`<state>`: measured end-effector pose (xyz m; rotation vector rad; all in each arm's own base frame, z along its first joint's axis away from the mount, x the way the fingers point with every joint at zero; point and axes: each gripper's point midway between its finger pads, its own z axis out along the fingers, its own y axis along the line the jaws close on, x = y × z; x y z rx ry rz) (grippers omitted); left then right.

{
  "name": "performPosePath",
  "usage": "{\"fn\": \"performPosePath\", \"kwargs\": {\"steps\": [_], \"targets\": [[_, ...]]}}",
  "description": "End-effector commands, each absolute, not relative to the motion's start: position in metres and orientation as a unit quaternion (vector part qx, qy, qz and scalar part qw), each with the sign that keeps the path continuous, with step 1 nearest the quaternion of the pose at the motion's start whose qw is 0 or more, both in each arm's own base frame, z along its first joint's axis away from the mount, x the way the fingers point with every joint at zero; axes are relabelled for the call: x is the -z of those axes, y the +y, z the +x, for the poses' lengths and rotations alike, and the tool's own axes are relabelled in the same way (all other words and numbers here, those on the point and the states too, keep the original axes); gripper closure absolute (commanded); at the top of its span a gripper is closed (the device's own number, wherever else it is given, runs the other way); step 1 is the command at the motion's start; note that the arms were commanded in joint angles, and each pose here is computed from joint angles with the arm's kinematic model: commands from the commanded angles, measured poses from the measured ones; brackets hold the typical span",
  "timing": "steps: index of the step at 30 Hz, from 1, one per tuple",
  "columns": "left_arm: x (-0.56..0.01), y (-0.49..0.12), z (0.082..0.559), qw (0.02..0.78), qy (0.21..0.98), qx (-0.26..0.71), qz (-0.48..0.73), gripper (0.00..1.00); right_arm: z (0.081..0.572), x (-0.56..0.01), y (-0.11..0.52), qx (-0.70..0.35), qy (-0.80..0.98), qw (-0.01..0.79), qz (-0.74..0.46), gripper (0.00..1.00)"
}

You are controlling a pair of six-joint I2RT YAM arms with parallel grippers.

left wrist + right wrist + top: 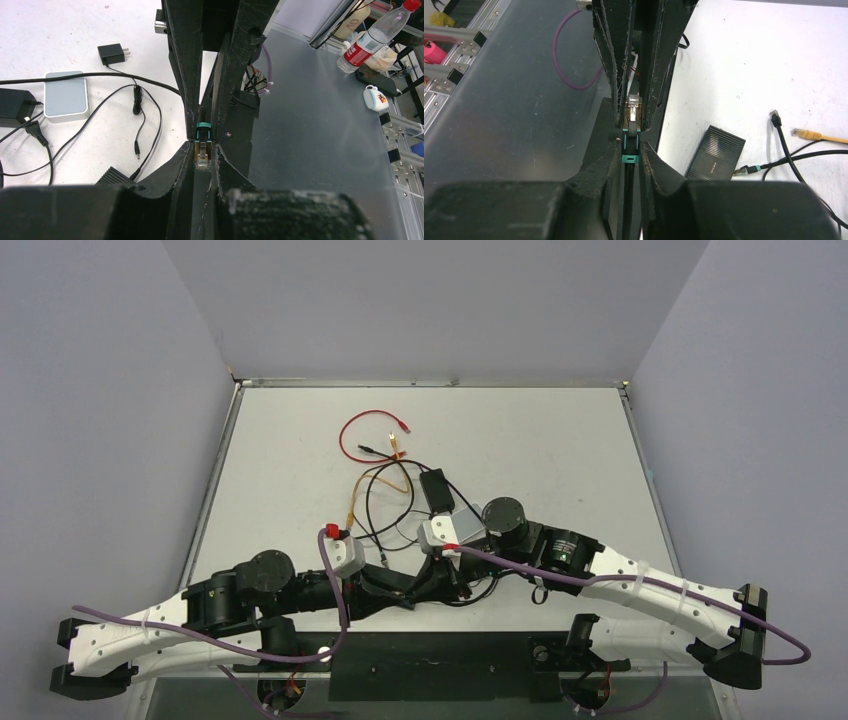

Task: Insert the plug into the switch port
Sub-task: Pick up the connector from the center of the board.

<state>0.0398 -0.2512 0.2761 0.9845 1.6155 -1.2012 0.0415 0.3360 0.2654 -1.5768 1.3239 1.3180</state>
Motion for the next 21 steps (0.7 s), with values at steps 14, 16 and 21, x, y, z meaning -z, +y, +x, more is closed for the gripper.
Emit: {"fn": "performPosePath", "kwargs": {"steps": [14,16,21], "targets": [[-0.292,-0.242,0.079,0.502,0.676,0.455,0.29,0.53,0.071,-0.281,0.331,-0.463,0.539,0.413,-0.57,1.0],[-0.283,-0.24,0.09,0.508,0.696,0.432,0.264,0.47,0.076,-0.265,0.324,-0.437,0.565,0.405,-0.57,1.0],[-0.261,-0.228,0.122,0.532,0.74,0.366,0.186,0.44,0.085,-0.224,0.31,-0.39,0.62,0.378,-0.566,1.0]]}}
